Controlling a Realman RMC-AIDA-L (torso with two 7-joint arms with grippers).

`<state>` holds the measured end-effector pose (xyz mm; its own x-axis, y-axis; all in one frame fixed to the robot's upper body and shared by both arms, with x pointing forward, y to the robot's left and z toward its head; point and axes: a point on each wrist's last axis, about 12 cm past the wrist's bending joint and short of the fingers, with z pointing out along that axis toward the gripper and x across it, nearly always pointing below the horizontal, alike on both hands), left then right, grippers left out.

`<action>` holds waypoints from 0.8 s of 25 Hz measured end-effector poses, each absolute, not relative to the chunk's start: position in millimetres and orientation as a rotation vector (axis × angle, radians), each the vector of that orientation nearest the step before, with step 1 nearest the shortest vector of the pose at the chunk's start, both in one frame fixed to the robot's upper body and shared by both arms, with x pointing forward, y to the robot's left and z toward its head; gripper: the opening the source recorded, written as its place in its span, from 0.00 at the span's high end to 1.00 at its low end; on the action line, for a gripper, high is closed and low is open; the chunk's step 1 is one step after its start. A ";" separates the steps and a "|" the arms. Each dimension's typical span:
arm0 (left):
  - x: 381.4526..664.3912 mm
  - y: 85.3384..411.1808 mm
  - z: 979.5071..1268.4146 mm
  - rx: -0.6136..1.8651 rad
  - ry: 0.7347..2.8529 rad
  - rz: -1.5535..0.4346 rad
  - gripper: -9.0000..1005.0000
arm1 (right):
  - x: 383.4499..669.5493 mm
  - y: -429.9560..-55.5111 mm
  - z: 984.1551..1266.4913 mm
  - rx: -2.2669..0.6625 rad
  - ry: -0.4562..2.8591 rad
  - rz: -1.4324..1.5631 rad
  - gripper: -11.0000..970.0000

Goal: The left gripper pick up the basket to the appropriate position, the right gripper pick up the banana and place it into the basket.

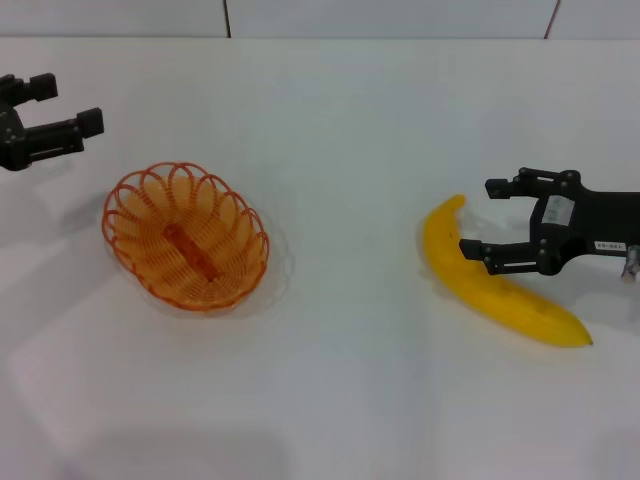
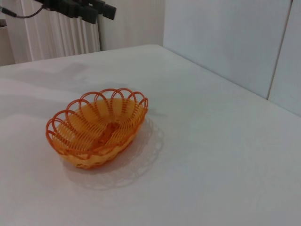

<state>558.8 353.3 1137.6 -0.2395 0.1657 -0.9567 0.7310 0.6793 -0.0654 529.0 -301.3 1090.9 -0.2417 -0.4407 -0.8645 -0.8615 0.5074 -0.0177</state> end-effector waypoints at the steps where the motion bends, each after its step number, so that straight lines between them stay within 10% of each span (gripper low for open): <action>1: 563.3 354.4 1140.3 0.721 1.796 -0.626 0.13 | 529.1 -301.3 1091.1 -1.080 1.866 0.599 0.08; 20: 613.5 321.4 1152.1 0.908 2.212 -0.541 0.13 | 532.2 -296.1 1092.8 -1.087 1.862 0.613 0.08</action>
<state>613.5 321.4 1152.1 -0.5283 0.4511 -0.7193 0.7323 0.6708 -0.1171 532.2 -296.1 1092.8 -0.2402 -0.4392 -0.8657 -0.8674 0.4974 -0.0116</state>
